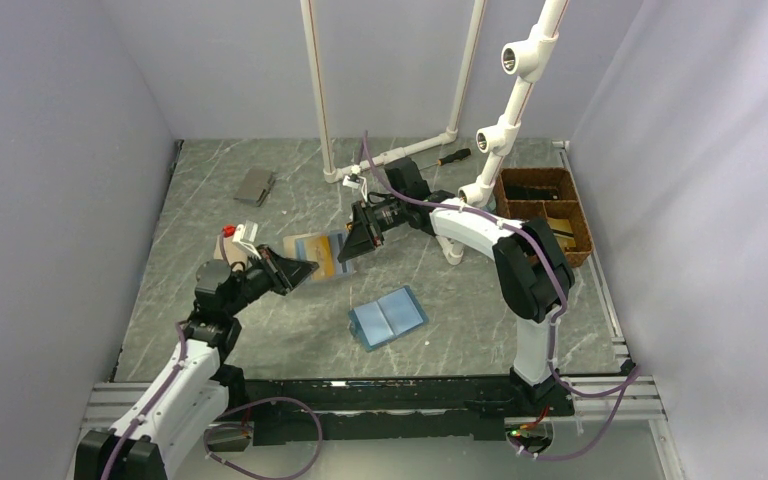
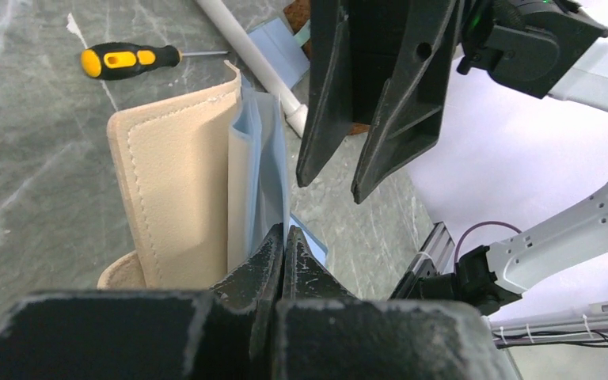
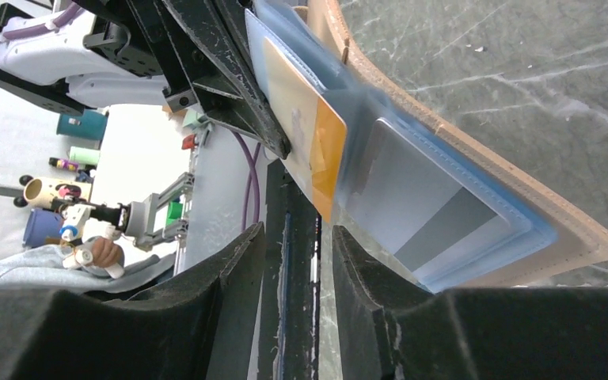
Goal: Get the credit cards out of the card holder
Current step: Remove the credit card from the card holder.
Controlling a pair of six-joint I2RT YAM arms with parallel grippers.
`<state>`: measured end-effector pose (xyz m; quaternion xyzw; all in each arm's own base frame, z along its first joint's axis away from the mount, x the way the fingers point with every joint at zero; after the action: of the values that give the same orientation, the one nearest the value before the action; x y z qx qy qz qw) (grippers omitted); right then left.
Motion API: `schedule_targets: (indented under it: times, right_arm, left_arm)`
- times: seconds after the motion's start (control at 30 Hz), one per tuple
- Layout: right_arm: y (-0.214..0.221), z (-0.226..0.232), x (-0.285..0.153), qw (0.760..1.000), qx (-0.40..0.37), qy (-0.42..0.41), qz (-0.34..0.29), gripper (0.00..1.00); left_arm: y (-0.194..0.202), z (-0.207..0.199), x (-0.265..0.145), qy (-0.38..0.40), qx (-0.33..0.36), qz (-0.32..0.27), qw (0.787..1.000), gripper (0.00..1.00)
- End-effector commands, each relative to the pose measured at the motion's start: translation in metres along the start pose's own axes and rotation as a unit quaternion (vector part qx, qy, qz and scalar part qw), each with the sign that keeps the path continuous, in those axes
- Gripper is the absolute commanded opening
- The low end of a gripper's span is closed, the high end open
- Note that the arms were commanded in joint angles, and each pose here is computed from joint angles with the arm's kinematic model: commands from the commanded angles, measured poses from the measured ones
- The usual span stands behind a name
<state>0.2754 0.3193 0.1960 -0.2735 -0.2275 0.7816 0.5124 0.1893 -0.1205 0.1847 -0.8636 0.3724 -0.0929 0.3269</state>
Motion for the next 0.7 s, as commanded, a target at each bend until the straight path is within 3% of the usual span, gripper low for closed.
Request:
schedule_targets:
  times: [0.0, 0.67]
  right_arm:
    - [-0.008, 0.008, -0.002, 1.0, -0.024, -0.019, -0.009, 0.4]
    - [-0.008, 0.019, 0.004, 0.998, -0.015, -0.056, -0.009, 0.4]
  left_arm:
    - [-0.009, -0.015, 0.001, 0.055, 0.018, -0.019, 0.998, 0.0]
    - [-0.01, -0.022, 0.006, 0.105, 0.001, -0.015, 0.994, 0.0]
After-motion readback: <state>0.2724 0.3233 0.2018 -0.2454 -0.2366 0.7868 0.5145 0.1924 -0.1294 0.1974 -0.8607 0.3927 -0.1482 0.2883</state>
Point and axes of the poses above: each gripper's point midway between its finger pads, its own x axis out along the fingers, its own z axis along the line the jaws close on, y = z × x, the point moved 7 cm from there along -x, back along the fingers, and after that the axes turned 4 degrees about -x, right-handed, at the moved point
